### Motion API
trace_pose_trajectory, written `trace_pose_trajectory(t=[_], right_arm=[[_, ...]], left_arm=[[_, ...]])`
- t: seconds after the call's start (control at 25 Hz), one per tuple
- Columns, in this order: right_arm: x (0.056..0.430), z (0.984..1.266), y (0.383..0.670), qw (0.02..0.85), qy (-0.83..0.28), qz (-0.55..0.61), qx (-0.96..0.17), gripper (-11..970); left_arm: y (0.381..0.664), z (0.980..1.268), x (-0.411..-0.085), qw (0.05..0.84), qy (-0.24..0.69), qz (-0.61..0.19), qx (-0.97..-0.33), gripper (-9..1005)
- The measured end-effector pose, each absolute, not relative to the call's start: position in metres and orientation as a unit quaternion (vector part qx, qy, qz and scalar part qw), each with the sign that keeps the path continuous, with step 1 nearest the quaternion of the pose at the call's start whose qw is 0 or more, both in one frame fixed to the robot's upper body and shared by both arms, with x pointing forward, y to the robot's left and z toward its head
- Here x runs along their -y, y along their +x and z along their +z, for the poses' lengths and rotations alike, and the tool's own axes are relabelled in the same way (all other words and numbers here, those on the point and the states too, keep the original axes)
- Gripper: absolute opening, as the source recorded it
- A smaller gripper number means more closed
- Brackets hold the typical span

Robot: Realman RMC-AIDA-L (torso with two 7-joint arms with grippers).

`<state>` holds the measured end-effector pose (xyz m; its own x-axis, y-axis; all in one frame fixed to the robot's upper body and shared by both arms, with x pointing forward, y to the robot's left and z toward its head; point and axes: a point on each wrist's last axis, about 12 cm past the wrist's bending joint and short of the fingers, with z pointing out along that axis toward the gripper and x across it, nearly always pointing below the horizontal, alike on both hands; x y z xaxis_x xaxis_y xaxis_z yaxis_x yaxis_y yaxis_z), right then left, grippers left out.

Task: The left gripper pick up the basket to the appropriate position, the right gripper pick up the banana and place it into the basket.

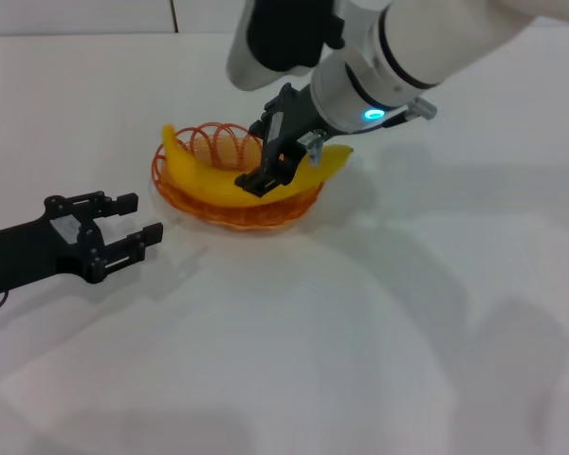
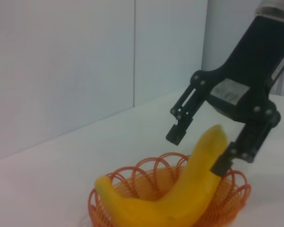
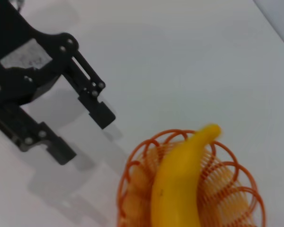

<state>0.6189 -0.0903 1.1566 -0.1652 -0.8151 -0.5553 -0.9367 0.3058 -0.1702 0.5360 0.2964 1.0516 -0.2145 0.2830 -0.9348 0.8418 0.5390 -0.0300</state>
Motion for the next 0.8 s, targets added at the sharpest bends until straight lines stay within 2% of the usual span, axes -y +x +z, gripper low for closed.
trace_pose_trajectory(t=[0.16, 0.24, 0.44, 0.8], right_arm=[[0.102, 1.157, 0.613, 0.297, -0.577, 0.145, -0.747, 605], [0.116, 1.157, 0.610, 0.304, -0.574, 0.169, -0.742, 827], [0.154, 1.149, 0.605, 0.331, -0.546, 0.214, -0.739, 821], [0.214, 1.119, 0.590, 0.366, -0.488, 0.252, -0.751, 820]], left_arm=[[0.534, 1.050, -0.298, 0.492, 0.386, -0.283, -0.727, 551], [0.534, 1.050, -0.298, 0.492, 0.386, -0.283, -0.727, 551], [0.534, 1.050, -0.297, 0.492, 0.386, -0.283, -0.727, 551], [0.534, 1.050, -0.297, 0.492, 0.386, -0.283, -0.727, 551]])
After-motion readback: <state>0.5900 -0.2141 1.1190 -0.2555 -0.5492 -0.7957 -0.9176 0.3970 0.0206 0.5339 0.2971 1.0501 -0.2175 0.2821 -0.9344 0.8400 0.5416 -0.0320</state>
